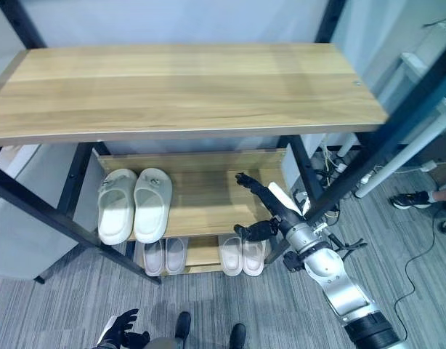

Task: Arrange the slippers neatly on the shoe rack.

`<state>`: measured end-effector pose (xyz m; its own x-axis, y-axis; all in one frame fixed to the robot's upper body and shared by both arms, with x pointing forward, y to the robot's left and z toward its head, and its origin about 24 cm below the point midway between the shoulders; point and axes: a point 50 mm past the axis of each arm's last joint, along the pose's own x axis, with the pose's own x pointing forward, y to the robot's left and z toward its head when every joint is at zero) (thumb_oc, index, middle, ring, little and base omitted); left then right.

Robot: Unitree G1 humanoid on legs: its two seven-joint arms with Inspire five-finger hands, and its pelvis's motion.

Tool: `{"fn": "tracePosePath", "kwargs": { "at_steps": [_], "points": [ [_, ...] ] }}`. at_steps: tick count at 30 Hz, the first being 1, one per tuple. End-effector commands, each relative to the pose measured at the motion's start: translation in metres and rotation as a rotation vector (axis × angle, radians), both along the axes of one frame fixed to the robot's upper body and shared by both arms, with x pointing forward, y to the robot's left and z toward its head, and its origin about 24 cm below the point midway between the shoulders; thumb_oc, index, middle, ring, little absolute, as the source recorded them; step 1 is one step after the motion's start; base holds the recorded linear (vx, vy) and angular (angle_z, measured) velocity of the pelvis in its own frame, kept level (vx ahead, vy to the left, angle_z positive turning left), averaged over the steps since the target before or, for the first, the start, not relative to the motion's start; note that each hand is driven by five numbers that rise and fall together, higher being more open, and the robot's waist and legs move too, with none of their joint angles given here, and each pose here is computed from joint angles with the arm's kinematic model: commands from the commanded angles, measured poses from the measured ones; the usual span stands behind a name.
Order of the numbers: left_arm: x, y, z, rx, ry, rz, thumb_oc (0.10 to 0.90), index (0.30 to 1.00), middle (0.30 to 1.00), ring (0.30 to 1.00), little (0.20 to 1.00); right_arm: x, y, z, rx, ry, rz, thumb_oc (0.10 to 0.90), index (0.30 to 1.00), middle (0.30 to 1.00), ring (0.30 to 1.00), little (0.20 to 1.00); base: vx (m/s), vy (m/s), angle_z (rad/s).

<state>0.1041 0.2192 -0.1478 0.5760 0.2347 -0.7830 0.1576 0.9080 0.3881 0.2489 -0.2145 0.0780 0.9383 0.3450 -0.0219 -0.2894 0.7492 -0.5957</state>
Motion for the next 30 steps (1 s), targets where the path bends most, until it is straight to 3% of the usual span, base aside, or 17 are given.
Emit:
{"fn": "tracePosePath", "kwargs": {
  "at_steps": [1, 7, 13, 22, 30],
  "points": [
    [-0.006, -0.019, -0.009, -0.058, 0.052, -0.050, 0.800, 0.900, 0.900, 0.900, 0.900, -0.007, 0.001, 0.019, -0.059, -0.129, 0.067, 0.800, 0.900, 0.900, 0.900, 0.900, -0.04, -0.046, -0.07],
    [-0.003, -0.027, -0.011, -0.080, 0.062, -0.070, 0.800, 0.900, 0.900, 0.900, 0.900, -0.027, -0.018, -0.035, -0.177, 0.069, -0.033, 0.800, 0.900, 0.900, 0.900, 0.900, -0.06, -0.051, -0.12],
    [0.001, -0.032, -0.011, -0.084, 0.072, -0.088, 0.800, 0.900, 0.900, 0.900, 0.900, -0.046, -0.047, -0.101, -0.318, 0.280, -0.238, 0.800, 0.900, 0.900, 0.900, 0.900, -0.06, -0.047, 0.00],
    [-0.009, -0.020, -0.015, -0.033, 0.138, -0.075, 0.800, 0.900, 0.900, 0.900, 0.900, -0.080, -0.046, -0.182, -0.360, 0.621, -0.409, 0.800, 0.900, 0.900, 0.900, 0.900, -0.01, -0.045, 0.00],
    [-0.017, -0.013, -0.017, -0.013, 0.179, -0.051, 0.800, 0.900, 0.900, 0.900, 0.900, -0.114, -0.043, -0.211, -0.363, 0.822, -0.496, 0.800, 0.900, 0.900, 0.900, 0.900, 0.00, -0.036, 0.08]
  ]
}}
